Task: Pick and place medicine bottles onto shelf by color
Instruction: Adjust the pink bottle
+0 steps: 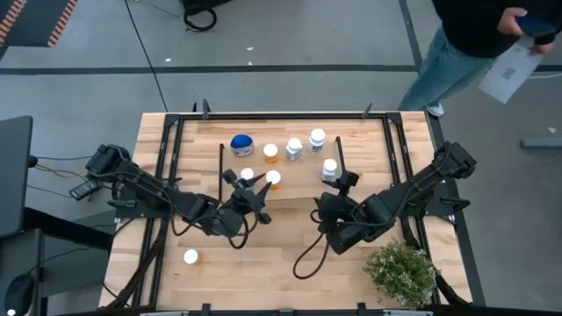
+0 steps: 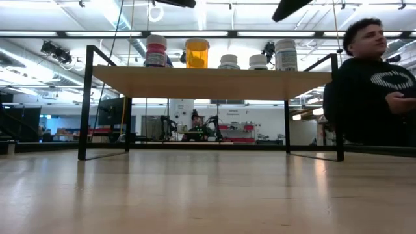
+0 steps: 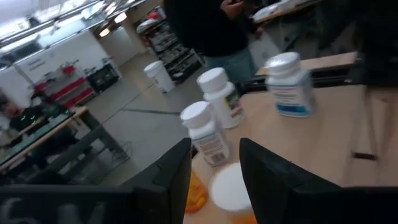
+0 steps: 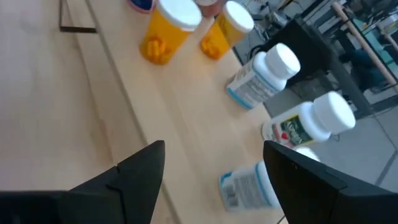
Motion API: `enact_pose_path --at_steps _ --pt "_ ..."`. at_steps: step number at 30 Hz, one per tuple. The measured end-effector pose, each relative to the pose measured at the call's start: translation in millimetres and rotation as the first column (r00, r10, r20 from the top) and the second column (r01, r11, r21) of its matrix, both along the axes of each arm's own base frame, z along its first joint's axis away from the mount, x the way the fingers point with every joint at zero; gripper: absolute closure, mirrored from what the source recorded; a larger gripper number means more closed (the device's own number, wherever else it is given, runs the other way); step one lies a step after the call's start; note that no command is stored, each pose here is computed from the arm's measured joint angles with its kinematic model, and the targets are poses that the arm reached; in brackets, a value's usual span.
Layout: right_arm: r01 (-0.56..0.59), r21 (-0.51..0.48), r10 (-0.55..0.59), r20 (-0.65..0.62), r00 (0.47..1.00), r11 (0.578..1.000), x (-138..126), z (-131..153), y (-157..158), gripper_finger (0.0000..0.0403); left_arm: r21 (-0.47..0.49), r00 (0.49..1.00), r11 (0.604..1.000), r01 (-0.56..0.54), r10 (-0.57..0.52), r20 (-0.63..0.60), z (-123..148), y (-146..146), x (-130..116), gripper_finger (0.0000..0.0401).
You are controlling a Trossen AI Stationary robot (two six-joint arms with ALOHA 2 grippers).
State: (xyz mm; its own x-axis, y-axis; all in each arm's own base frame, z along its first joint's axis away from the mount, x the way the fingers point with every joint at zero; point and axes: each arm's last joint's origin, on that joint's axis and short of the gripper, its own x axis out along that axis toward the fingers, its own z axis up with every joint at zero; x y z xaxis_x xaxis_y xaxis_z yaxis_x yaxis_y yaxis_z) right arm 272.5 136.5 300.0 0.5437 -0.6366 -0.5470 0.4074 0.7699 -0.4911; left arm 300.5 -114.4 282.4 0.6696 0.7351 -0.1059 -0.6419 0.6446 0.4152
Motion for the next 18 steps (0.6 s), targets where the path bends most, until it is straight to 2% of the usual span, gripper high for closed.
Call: enact_pose_path --at_steps 4,9,18 --pt "-0.004 -0.004 0.005 0.039 0.999 1.0 -6 1 9 0.0122 0.012 1.0 1.0 0.005 -0.005 -0.014 0 0 0 0.027" --pt "-0.009 -0.025 0.011 0.083 0.996 1.0 -11 2 17 0.0122 -0.072 0.999 0.997 -0.012 0.015 0.04 -4 9 3 0.0279" --pt "-0.017 -0.033 0.02 0.091 0.996 0.999 -13 2 20 0.0122 -0.122 0.999 0.991 -0.046 0.049 0.018 -14 19 1 0.029"
